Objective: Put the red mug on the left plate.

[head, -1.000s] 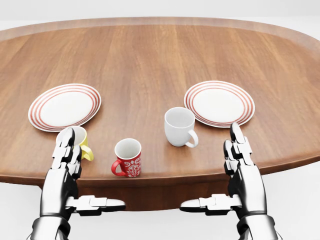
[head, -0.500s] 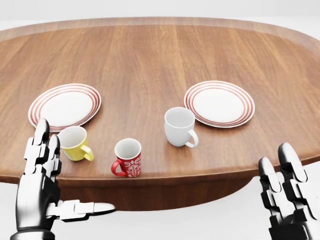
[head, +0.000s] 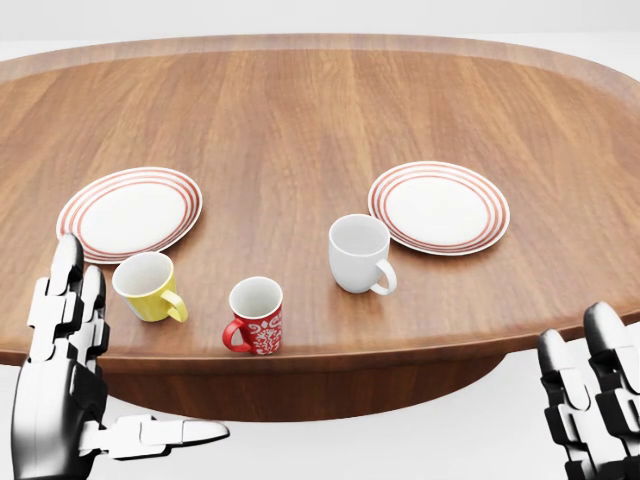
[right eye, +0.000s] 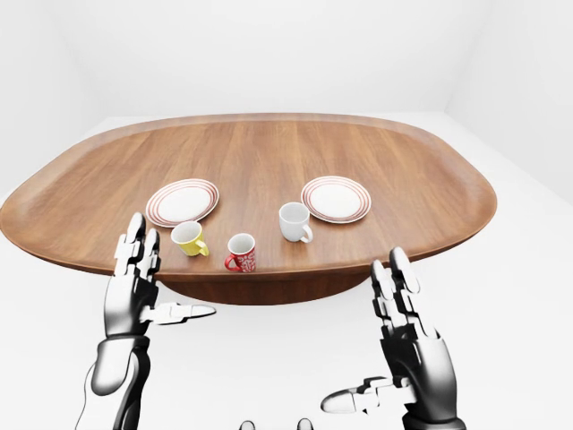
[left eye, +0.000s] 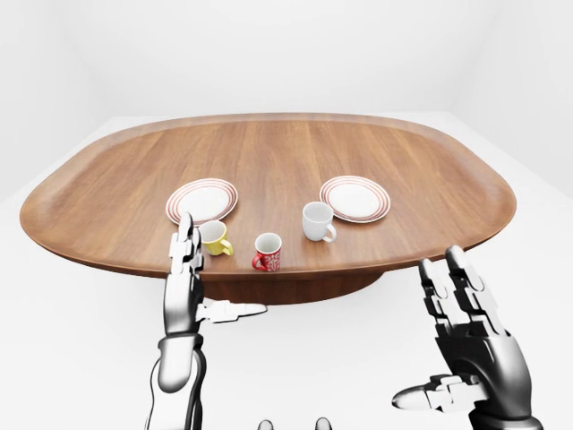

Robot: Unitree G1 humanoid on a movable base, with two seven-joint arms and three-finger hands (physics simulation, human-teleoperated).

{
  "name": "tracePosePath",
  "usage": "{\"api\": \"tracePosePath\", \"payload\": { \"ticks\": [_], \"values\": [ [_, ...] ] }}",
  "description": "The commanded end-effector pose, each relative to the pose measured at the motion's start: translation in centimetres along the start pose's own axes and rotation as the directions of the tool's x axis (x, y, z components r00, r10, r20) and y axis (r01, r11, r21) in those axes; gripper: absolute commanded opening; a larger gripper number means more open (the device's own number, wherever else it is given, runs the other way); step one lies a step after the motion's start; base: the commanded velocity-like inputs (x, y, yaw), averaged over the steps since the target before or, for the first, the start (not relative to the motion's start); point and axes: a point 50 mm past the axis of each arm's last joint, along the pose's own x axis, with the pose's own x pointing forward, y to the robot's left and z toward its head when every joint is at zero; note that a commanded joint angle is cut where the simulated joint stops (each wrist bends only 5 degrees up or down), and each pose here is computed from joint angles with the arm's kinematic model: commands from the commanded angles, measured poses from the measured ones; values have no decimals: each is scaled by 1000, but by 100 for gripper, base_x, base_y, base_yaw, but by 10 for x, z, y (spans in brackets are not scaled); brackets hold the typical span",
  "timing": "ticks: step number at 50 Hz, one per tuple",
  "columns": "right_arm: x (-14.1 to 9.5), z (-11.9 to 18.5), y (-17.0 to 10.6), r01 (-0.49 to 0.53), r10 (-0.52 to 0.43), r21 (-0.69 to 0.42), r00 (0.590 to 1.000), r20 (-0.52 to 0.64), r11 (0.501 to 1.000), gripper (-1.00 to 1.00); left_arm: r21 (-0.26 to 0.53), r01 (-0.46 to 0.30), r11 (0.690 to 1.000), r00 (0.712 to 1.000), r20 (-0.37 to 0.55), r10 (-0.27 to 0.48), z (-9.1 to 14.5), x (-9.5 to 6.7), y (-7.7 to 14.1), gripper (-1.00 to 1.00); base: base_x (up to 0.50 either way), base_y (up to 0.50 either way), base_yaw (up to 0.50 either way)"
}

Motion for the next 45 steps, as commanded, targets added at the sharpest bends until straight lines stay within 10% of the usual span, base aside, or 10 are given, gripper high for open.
{"api": "tracePosePath", "payload": {
  "ticks": [1, 45],
  "values": [
    [-2, 2, 0, -7, 7, -6, 1000, 4, 1000, 100, 28, 39, 999, 999, 4, -39, 0, 1, -5, 100, 0, 0, 0],
    [0, 4, 1, -14, 14, -21, 1000, 7, 1000, 100, 58, 69, 996, 996, 46, -72, 12, -3, -12, 100, 0, 0, 0]
  ]
}}
